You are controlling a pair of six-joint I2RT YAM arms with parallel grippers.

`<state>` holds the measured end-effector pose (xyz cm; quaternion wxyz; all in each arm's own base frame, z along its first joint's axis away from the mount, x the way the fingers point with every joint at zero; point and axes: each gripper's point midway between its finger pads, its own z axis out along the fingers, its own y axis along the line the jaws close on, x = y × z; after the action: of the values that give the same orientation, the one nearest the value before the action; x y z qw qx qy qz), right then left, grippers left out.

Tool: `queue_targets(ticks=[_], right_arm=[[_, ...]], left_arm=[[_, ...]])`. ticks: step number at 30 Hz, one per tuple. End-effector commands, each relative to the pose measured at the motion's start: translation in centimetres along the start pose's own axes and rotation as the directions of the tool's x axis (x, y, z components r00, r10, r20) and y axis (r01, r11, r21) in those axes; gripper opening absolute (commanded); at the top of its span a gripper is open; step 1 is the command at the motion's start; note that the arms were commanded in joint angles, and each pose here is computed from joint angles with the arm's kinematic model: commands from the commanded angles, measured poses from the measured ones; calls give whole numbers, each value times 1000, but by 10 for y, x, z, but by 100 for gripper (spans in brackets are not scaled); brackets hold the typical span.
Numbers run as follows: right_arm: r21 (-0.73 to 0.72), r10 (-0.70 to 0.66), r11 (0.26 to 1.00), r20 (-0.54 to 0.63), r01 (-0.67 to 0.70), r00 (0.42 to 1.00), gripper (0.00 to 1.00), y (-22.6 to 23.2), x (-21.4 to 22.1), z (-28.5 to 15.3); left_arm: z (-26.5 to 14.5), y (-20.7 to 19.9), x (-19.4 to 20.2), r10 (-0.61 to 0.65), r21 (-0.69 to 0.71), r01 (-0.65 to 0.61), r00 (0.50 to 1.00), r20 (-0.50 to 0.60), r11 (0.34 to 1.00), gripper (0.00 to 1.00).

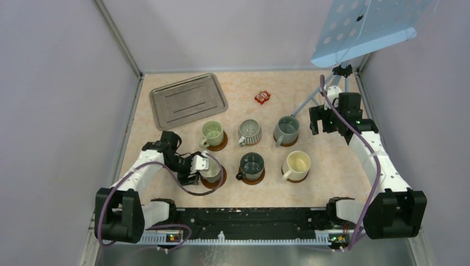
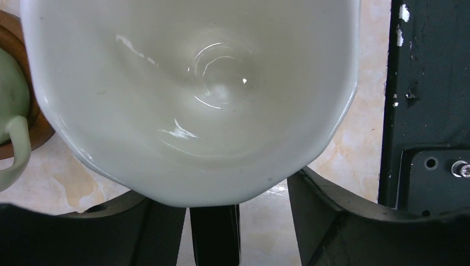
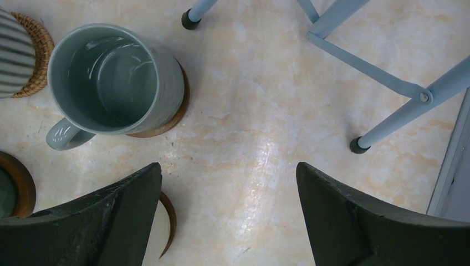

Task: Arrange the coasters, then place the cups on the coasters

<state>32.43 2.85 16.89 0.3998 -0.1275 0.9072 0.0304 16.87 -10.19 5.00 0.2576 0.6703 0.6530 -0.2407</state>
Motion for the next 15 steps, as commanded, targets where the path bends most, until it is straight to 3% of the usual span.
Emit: queue_targets(ticks=[1,10,15], right_arm=[[5,-3,1000,40,3,999,90,-2,-8,2],[7,-2,1000,43,2,999,90,-2,-8,-1],[5,-1,1000,43,1,999,90,-2,-8,-1]], left_arm=[[-8,2,-8,18,-4,-18,1000,2,1000,70],[-34,15,-7,-6,-60,3,999,-50,998,80],[-58,24,-5,4,-47,-7,998,-56,999,79]])
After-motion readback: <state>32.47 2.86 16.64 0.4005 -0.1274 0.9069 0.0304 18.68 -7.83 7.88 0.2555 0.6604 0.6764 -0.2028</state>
